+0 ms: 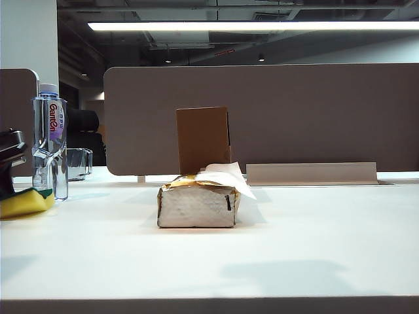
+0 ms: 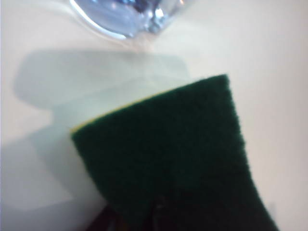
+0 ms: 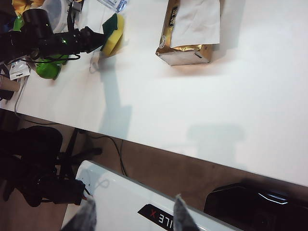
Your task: Move the sponge from right to left to wipe the table, avoiding obstacles on the table, and finally reaching the bottle of mineral water.
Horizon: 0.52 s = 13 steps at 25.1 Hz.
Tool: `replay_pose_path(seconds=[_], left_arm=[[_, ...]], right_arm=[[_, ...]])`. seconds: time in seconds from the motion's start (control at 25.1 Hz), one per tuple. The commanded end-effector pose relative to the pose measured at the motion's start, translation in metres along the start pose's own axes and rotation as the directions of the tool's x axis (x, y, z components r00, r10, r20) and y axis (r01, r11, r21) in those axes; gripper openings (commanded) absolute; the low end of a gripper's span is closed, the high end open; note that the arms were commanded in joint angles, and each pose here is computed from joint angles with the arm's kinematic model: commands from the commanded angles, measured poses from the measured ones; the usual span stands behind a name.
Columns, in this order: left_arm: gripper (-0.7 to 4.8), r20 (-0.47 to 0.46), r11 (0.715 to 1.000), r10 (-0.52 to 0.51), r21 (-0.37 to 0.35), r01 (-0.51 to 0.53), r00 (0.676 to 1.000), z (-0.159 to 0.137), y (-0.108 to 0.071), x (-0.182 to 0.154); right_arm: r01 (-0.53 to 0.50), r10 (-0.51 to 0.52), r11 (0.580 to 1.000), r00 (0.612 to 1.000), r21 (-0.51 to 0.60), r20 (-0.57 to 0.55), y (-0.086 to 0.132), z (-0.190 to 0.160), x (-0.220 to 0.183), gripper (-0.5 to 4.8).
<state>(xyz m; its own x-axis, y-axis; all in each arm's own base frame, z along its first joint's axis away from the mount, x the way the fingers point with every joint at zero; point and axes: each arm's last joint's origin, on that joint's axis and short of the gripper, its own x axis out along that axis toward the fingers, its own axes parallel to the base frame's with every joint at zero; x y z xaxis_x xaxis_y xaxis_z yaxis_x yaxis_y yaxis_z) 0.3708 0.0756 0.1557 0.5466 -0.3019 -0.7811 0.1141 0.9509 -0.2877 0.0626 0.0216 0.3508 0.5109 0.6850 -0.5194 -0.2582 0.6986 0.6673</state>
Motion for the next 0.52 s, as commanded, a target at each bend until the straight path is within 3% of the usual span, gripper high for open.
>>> replay_pose_path(seconds=[0.04,0.2,0.4,0.52], left_arm=[[1.09,-0.010,0.998,0.049,-0.024,-0.049,0.999,-0.0017,0.0042,0.0016],[1.62,-0.006,1.000,0.005,-0.026,-0.006,1.000,-0.0017,0.0028,0.0016],[1.75,-0.001,0.999,-0.034,-0.027,0.034,0.999,-0.0015,0.0014,0.0009],[2.60,0.007,0.999,-0.038,-0.024,0.038,0.999,-0.0002,0.0003,-0.0015]], right_arm=[[-0.015,0.015,1.000,1.000,-0.006,0.007,0.0016,0.0006,-0.0011,2.09],[-0.014,0.014,1.000,1.000,-0.006,0.008,0.0016,0.0007,-0.0011,2.08],[-0.014,0.014,1.000,1.000,-0.006,0.007,0.0016,0.0006,-0.0011,2.08],[-0.014,0.014,1.000,1.000,-0.006,0.008,0.0016,0.0007,-0.0011,2.07]])
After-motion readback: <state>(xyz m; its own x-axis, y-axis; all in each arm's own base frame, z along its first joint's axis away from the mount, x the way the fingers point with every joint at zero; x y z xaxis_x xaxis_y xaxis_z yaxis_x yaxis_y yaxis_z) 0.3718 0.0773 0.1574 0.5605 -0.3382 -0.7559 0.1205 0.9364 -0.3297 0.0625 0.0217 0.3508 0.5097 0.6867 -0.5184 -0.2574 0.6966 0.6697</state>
